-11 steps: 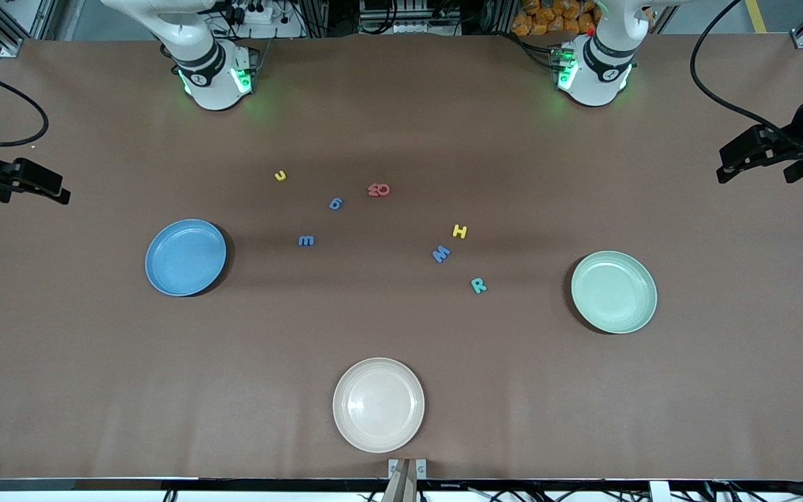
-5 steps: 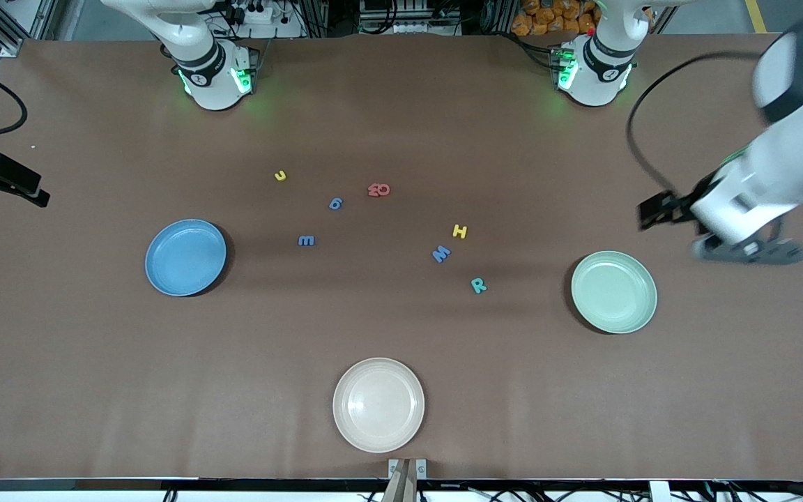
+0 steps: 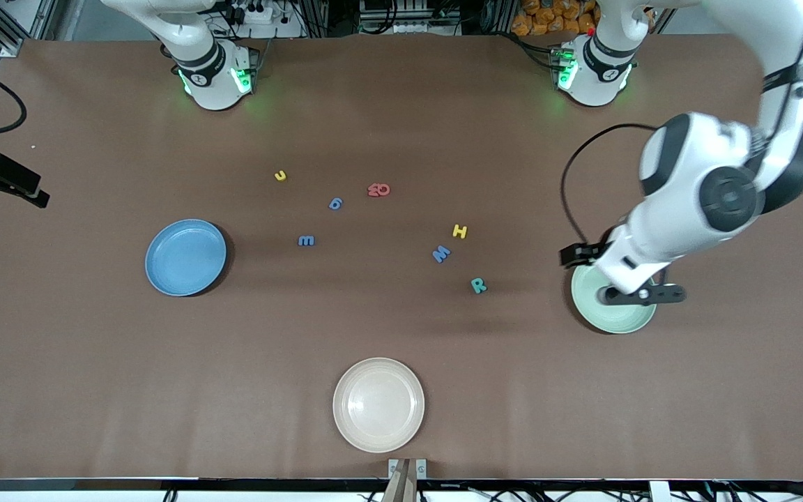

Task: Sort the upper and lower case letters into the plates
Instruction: 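Move the left gripper to the teal R while the right gripper reaches the blue m, then grasp the teal R with the left gripper while the right gripper lowers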

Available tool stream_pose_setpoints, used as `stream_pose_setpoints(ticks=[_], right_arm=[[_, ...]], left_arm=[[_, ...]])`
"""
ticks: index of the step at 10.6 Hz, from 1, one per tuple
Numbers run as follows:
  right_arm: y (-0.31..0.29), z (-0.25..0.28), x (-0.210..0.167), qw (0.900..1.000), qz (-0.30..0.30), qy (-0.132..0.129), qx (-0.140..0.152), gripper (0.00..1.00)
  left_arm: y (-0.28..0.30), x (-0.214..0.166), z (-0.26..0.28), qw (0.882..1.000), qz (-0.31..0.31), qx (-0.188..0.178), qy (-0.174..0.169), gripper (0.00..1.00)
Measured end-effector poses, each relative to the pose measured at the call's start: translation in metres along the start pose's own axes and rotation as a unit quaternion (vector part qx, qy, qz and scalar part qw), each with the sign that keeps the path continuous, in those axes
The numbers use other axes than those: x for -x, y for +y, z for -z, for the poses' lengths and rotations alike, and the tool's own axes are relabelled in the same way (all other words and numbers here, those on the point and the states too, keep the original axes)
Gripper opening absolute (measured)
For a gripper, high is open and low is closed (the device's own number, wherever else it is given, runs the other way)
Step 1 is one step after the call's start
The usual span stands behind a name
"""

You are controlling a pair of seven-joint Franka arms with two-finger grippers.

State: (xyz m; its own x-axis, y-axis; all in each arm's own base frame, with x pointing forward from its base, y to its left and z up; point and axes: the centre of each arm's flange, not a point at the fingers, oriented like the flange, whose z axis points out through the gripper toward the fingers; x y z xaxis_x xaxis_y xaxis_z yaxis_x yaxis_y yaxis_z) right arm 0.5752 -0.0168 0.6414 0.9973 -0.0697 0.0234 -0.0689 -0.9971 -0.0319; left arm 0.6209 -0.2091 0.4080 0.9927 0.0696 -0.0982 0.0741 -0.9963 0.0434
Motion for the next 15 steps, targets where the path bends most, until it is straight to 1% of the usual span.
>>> stream_pose_setpoints(ticks=[3,5,7,9,11,13,15], right_arm=[[-0.042,-0.054,-0.006,0.998,0.026,-0.055,0.004,1.0],[-0.084,-0.096,-0.012,0.996,0.018,-0.089,0.013,1.0],[-0.115,-0.123,-0.014,0.994,0.014,-0.106,0.02,1.0],[-0.118,-0.132,-0.017,0.993,0.014,-0.111,0.02,1.0],[-0.12,-0.139,-0.021,0.994,0.015,-0.109,0.02,1.0],[-0.147,-0.16,-0.026,0.995,0.022,-0.095,0.019,1.0],[-0.176,-0.2,-0.025,0.997,-0.015,-0.073,0.017,1.0]], left_arm=[[0.058,0.002,-0.06,0.998,0.058,0.012,0.012,1.0],[0.084,-0.002,-0.109,0.995,0.096,0.029,0.025,1.0],[0.097,-0.002,-0.144,0.99,0.132,0.026,0.032,1.0],[0.109,0.003,-0.17,0.987,0.155,0.006,0.043,1.0],[0.124,0.012,-0.196,0.987,0.157,-0.008,0.043,1.0],[0.125,0.014,-0.208,0.987,0.155,-0.013,0.038,0.99],[0.129,0.019,-0.221,0.988,0.151,-0.017,0.031,0.93]])
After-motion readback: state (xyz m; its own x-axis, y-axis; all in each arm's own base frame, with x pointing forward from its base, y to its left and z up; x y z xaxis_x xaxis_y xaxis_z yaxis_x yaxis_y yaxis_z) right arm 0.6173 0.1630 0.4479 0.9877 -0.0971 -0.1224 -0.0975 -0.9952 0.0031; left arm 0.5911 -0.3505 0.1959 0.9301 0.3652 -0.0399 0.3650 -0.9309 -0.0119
